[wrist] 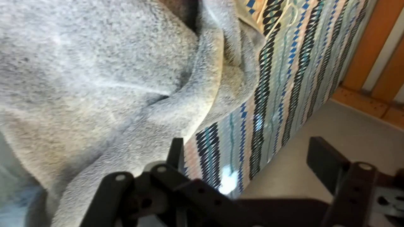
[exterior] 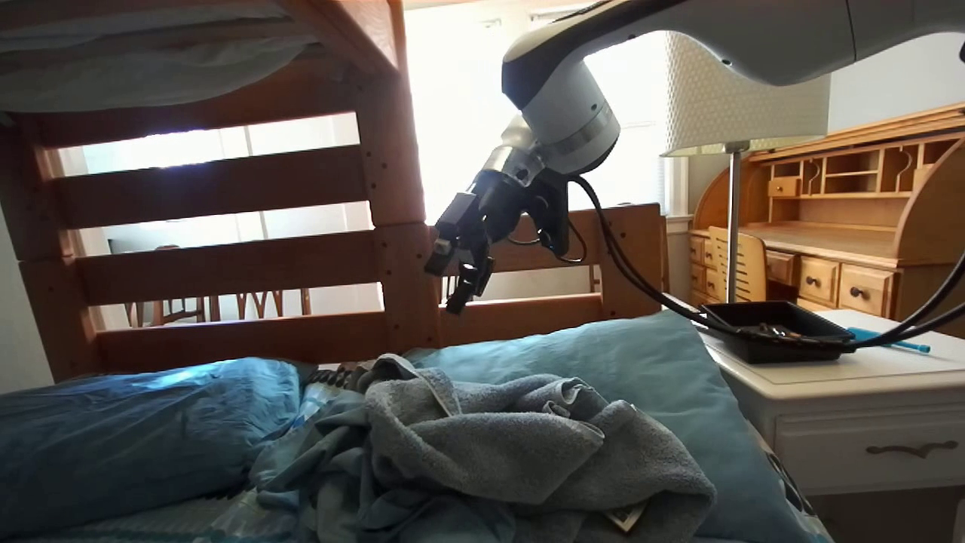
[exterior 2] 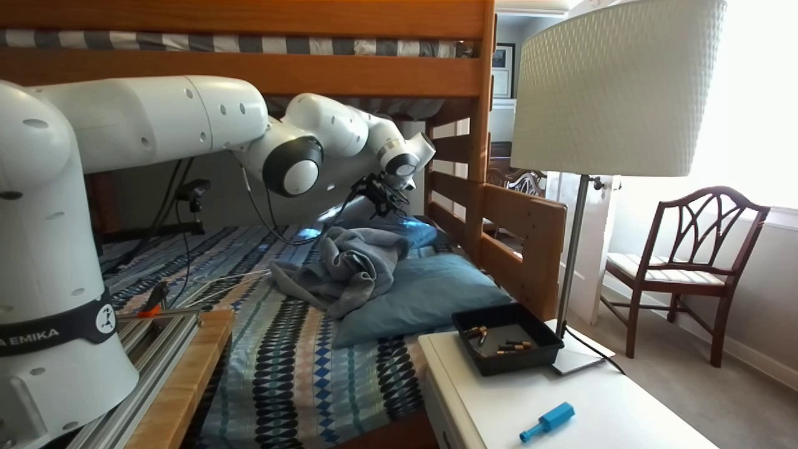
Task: Move the towel to the left
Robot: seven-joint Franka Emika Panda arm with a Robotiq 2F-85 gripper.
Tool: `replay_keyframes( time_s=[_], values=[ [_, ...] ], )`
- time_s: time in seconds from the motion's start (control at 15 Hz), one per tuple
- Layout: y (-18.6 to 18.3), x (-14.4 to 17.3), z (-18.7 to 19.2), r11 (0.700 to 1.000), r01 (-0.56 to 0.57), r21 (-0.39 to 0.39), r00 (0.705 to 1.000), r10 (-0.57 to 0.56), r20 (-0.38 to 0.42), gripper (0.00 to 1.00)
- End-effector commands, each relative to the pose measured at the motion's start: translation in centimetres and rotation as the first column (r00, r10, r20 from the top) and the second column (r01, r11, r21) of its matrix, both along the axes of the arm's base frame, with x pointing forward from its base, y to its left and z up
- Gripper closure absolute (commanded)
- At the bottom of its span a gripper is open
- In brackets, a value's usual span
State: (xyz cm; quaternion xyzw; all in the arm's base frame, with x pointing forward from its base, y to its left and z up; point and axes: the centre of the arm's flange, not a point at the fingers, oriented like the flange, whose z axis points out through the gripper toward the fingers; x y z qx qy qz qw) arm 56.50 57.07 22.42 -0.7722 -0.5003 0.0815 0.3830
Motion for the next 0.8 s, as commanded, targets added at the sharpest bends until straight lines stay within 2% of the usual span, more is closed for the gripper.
replay_keyframes(
  time_s=[0.0, 0.07, 0.2, 0.4, 0.73],
  values=[
    [2.9, 5.6, -1.5, 0.98, 0.161, -0.116, 0.987, -0.161, 0.01, 0.0],
    [2.5, 5.9, -2.1, 0.968, 0.198, -0.151, 0.98, -0.2, 0.003, 0.0],
    [1.2, 5.7, -3.0, 0.955, 0.208, -0.213, 0.971, -0.228, -0.073, 0.0],
    [-1.5, 4.1, -2.7, 0.967, 0.077, -0.243, 0.975, -0.123, -0.185, 0.0],
    [-3.6, 2.8, -1.8, 0.967, -0.08, -0.243, 0.966, 0.015, -0.26, 0.0]
  ],
)
